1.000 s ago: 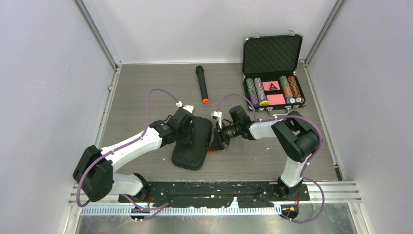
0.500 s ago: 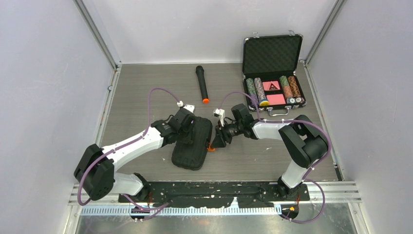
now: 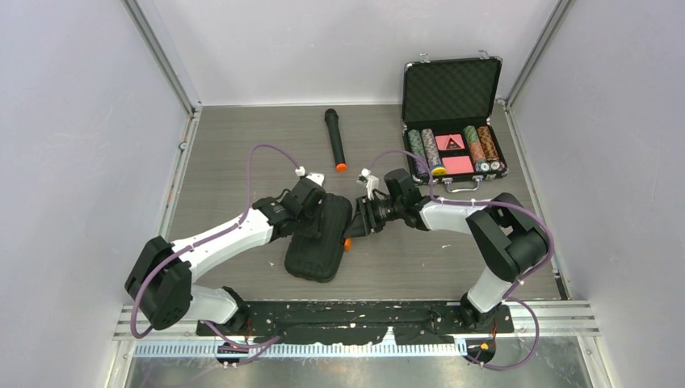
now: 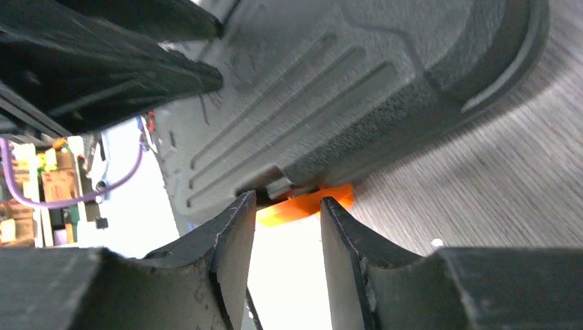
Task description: Pack the tool kit
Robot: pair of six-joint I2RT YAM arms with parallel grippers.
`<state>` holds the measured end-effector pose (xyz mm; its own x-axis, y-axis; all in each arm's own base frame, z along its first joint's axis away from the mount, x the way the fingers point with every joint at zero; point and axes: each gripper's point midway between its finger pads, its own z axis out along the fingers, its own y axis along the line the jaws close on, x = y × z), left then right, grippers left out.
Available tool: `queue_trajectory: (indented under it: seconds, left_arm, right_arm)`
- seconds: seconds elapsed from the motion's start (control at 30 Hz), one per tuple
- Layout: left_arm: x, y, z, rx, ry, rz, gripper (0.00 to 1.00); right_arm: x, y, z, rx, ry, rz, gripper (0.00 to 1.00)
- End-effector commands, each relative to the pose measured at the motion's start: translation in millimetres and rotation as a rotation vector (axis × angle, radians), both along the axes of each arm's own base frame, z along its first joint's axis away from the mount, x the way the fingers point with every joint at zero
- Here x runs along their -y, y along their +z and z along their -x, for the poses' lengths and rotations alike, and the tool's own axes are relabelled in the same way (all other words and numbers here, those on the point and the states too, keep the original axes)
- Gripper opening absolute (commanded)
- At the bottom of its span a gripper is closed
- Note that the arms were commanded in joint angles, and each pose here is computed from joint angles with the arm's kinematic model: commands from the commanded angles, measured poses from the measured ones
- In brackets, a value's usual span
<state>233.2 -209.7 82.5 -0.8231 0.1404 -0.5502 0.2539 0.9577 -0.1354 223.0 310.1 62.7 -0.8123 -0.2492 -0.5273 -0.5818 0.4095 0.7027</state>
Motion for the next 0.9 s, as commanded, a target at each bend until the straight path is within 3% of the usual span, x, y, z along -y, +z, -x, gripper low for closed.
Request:
queue_trajectory:
  seconds: [0.0,0.27,0.6,0.73,0.87]
  left_arm:
    - [17,-9,11,-0.068,-0.037,0.045,0.35]
    - [27,-7,12,-0.078,-0.043,0.085,0.35]
    - [42,4,20,-0.055,-0.064,0.123,0.36]
    - [51,16,24,-0.003,-0.082,0.135,0.41]
    - [61,30,28,0.050,-0.108,0.135,0.54]
  right_arm:
    - [-20,49,-8,0.004,-0.072,-0.150,0.46]
    - [-29,53,-7,-0.008,-0.108,-0.166,0.46]
    - [-27,34,-4,-0.089,-0.208,-0.197,0.27]
    - [-25,29,-3,-0.121,-0.246,-0.221,0.16]
    - [-26,21,-2,-0.146,-0.257,-0.233,0.12]
